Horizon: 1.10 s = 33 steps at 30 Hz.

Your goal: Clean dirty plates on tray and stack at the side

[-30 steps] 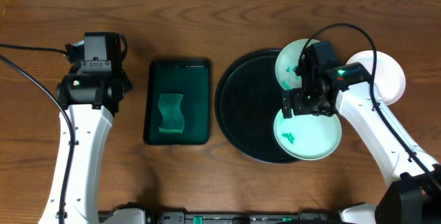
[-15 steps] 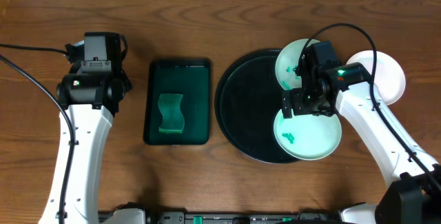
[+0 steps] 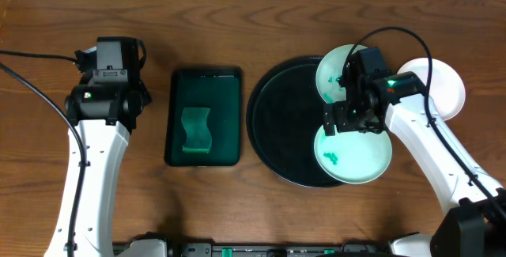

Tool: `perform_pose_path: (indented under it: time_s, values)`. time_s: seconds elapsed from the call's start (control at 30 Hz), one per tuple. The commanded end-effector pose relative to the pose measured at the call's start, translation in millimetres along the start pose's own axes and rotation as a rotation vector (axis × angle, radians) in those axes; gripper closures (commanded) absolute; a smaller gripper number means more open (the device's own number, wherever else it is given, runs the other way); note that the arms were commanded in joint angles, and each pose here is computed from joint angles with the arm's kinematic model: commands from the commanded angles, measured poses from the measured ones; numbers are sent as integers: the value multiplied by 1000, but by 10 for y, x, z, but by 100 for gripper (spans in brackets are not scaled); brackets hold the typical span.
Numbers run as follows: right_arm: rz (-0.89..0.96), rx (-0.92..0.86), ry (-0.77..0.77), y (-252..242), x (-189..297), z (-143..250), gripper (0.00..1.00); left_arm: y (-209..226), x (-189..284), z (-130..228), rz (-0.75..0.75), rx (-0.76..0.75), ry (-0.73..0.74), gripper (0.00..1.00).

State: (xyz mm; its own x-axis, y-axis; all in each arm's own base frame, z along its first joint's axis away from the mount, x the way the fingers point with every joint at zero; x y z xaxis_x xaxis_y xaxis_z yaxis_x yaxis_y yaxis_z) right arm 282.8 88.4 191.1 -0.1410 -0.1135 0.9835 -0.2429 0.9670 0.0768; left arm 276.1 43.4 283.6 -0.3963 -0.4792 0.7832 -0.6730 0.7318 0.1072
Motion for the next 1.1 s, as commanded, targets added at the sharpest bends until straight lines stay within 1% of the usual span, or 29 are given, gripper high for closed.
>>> perform_pose_path:
  time_s: [0.0,0.27,1.07]
  values:
    - [12,17,-17,6,50,16,1,31,42,-22,-10,-6,-21,20]
    - [13,15,2,4,50,47,1,30,41,-22,-11,-6,-21,20]
    - [16,16,-1,2,49,42,1,31,42,-22,-10,-6,-21,20]
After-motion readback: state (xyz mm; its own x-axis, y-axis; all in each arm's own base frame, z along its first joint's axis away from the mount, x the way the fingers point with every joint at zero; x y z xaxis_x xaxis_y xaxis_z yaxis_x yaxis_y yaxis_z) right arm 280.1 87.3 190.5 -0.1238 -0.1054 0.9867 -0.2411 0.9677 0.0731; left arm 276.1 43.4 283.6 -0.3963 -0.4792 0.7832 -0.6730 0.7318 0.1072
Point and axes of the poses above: each gripper's point midway between its finger pads, its own x axis back along the fingers, its own y axis along the line the jaws close on, z = x × y, the point moved 9 cm from there along x, back along the fingers, and after that the axes turned 8 degrees about x, right-handed, at the moved point
